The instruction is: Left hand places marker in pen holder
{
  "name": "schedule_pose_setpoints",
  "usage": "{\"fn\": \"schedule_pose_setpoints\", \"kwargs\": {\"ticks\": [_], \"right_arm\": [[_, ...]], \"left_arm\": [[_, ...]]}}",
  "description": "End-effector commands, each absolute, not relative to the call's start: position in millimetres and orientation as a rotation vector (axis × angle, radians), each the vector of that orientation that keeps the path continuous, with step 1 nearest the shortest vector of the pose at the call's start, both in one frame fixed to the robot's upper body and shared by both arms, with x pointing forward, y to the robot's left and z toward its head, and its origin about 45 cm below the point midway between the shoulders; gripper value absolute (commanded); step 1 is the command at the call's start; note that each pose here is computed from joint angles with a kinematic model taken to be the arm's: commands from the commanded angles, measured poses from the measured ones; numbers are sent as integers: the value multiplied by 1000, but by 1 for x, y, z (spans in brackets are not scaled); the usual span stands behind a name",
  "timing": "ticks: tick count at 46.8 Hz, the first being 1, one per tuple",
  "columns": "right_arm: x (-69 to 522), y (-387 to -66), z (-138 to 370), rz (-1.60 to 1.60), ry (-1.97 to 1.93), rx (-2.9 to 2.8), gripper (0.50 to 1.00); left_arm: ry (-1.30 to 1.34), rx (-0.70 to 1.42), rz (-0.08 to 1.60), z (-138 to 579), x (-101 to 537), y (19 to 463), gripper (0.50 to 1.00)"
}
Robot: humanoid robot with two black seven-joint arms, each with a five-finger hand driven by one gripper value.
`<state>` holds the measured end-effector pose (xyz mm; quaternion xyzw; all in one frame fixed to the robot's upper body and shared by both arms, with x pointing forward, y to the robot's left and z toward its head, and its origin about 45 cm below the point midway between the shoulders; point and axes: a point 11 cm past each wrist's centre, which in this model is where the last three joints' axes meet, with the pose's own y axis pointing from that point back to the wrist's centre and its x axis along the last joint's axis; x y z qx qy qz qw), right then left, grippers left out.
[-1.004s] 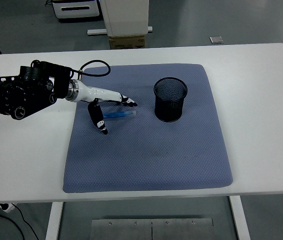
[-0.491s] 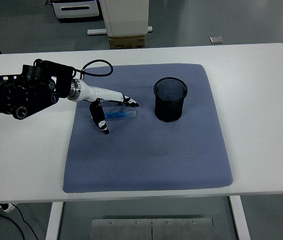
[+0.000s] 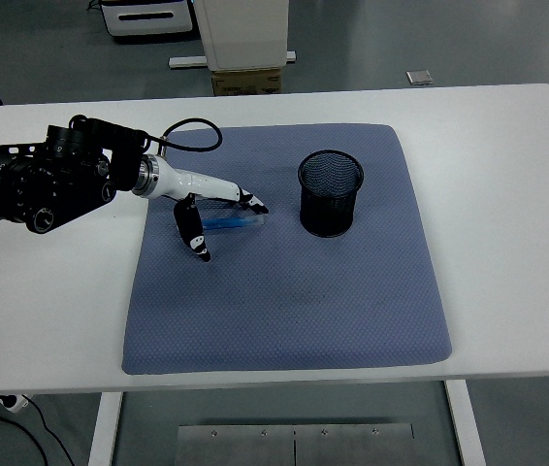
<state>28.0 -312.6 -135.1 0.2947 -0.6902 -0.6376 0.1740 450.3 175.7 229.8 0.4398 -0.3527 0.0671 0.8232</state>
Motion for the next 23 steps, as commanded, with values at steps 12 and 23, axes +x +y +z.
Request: {"fn": "schedule_pose_setpoints", "kwargs": {"ticks": [12, 23], "right_arm": [[28, -313, -135, -1808, -1957, 836, 1000], [28, -312, -135, -1808, -1955, 836, 1000]], "left_arm": [[-765, 946, 136, 231, 451, 176, 821], [-775, 955, 132, 231, 452, 177, 821]]}}
